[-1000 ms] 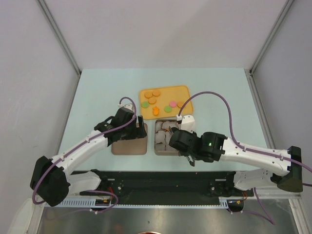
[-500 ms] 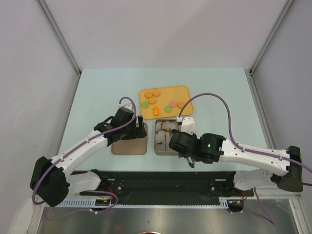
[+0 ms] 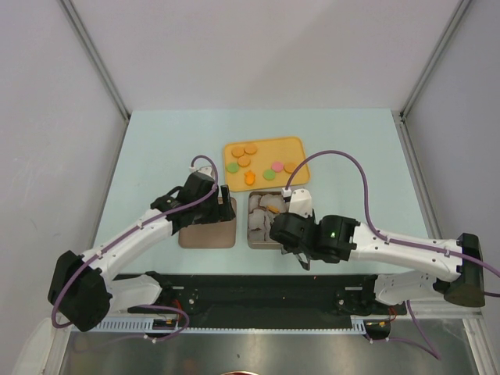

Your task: Pack the cookies

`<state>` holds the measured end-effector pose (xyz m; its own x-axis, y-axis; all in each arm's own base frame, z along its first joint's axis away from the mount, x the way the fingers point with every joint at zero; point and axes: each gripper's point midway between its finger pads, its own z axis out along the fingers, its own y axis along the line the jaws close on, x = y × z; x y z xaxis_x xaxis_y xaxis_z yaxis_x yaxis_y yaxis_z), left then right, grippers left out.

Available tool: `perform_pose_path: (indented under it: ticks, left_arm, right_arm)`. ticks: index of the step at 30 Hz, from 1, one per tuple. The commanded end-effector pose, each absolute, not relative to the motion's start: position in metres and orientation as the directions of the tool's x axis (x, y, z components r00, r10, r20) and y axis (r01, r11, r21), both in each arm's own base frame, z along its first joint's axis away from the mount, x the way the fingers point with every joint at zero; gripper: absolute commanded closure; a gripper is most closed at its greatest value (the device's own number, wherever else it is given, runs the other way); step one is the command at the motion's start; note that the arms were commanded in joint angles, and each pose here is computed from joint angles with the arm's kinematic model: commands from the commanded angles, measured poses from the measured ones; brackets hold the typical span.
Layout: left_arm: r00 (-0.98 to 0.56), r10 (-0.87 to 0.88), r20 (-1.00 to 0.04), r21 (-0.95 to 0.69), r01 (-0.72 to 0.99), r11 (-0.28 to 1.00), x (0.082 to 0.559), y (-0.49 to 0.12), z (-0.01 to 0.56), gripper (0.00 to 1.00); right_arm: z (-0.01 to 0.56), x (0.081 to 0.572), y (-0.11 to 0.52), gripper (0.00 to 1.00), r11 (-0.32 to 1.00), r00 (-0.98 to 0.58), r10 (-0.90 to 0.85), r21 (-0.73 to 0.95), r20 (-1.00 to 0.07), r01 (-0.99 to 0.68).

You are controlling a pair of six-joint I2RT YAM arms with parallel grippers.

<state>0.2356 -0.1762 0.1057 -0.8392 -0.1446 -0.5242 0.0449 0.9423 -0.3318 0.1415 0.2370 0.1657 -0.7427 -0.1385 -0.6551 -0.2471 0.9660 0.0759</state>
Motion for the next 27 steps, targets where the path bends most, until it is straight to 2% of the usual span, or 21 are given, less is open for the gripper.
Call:
perform_pose_path:
  ticks: [1,7,11,12,19,27]
  left_arm:
    - [-0.825,-0.151,-0.545,-0.341,0.054,0.938,0.237,-0.177,0.111,0.13]
    - [-0.826,-0.152,-0.543,-0.344,0.054,0.937,0.236,-0.178,0.110,0.13]
    - [-0.821,-0.156,-0.549,-0.344,0.052,0.938,0.238,-0.178,0.114,0.14]
    - [-0.813,-0.163,-0.558,-0.338,0.043,0.940,0.240,-0.176,0.117,0.14]
    - [-0.746,-0.193,-0.638,-0.329,0.038,0.943,0.247,-0.163,0.155,0.12]
    - [-0.763,-0.185,-0.620,-0.313,0.023,0.950,0.244,-0.159,0.146,0.12]
  right_arm:
    - [0.173,0.145,0.243,0.44,0.967,-0.727,-0.089,0.116,-0.681,-0.227]
    - [0.184,0.149,0.244,0.44,0.964,-0.703,-0.055,0.145,-0.709,-0.221]
    - [0.209,0.169,0.248,0.44,0.943,-0.679,0.014,0.236,-0.734,-0.236]
    - [0.217,0.186,0.247,0.44,0.939,-0.666,0.066,0.272,-0.743,-0.211]
    - [0.233,0.259,0.247,0.44,0.941,-0.636,0.041,0.243,-0.771,-0.234]
    - [0.216,0.345,0.253,0.45,0.954,-0.650,-0.004,0.191,-0.760,-0.229]
